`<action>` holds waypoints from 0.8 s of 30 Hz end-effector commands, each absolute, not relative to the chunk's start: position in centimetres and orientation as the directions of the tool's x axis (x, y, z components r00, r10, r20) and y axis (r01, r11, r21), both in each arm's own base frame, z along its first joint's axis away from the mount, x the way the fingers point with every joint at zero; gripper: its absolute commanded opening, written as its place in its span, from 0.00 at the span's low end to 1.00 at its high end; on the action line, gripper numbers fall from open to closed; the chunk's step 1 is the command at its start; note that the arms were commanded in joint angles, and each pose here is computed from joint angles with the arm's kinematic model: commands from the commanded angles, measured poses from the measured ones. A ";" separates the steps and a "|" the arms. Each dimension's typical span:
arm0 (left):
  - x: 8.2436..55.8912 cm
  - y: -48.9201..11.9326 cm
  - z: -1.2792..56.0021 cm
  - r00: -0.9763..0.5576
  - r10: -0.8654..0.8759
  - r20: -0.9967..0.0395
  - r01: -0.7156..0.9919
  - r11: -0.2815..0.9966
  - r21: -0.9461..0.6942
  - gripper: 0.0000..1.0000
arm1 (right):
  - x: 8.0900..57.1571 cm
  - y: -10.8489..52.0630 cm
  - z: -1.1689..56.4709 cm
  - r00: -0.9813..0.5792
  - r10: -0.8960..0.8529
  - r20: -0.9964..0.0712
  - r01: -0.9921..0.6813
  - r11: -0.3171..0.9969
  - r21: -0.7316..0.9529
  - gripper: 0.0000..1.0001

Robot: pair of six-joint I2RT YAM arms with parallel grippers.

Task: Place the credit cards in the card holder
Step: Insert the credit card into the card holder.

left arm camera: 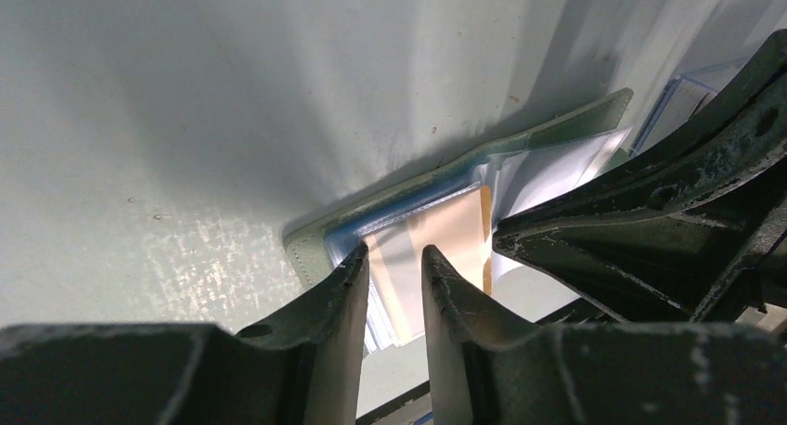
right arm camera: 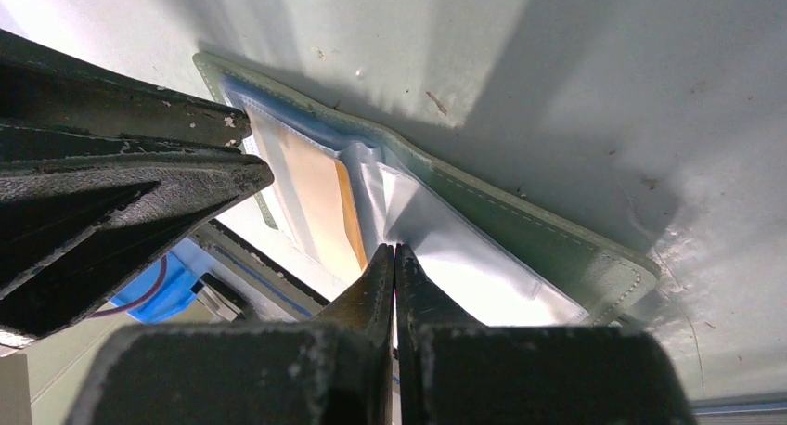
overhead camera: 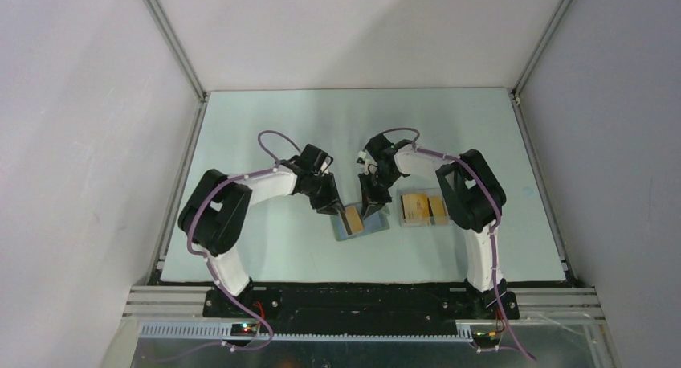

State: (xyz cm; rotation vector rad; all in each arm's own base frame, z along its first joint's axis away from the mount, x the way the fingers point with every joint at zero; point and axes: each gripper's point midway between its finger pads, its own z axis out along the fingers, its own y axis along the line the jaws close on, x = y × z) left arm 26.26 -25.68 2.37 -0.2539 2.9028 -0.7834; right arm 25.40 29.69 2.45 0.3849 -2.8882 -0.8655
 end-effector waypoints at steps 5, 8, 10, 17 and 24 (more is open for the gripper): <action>26.1 -24.3 1.4 -0.979 -0.165 -0.116 -0.102 0.903 -0.418 0.36 | 25.4 29.6 2.6 -0.959 -0.282 0.027 -0.218 0.797 0.562 0.00; 26.0 -25.1 1.3 -0.984 -0.145 -0.101 -0.088 0.897 -0.433 0.36 | 25.5 29.5 2.6 -0.960 -0.279 0.027 -0.216 0.798 0.562 0.00; 26.1 -25.8 1.6 -0.986 -0.130 -0.102 -0.072 0.893 -0.444 0.36 | 25.6 29.5 2.8 -0.961 -0.275 0.022 -0.216 0.798 0.562 0.00; 26.2 -28.2 2.2 -0.991 -0.094 -0.096 -0.036 0.876 -0.481 0.36 | 26.0 29.3 3.4 -0.965 -0.263 0.011 -0.210 0.793 0.571 0.00; 25.9 -27.6 1.7 -0.989 -0.112 -0.096 -0.056 0.887 -0.459 0.36 | 26.6 28.7 5.4 -0.970 -0.240 -0.033 -0.216 0.796 0.565 0.01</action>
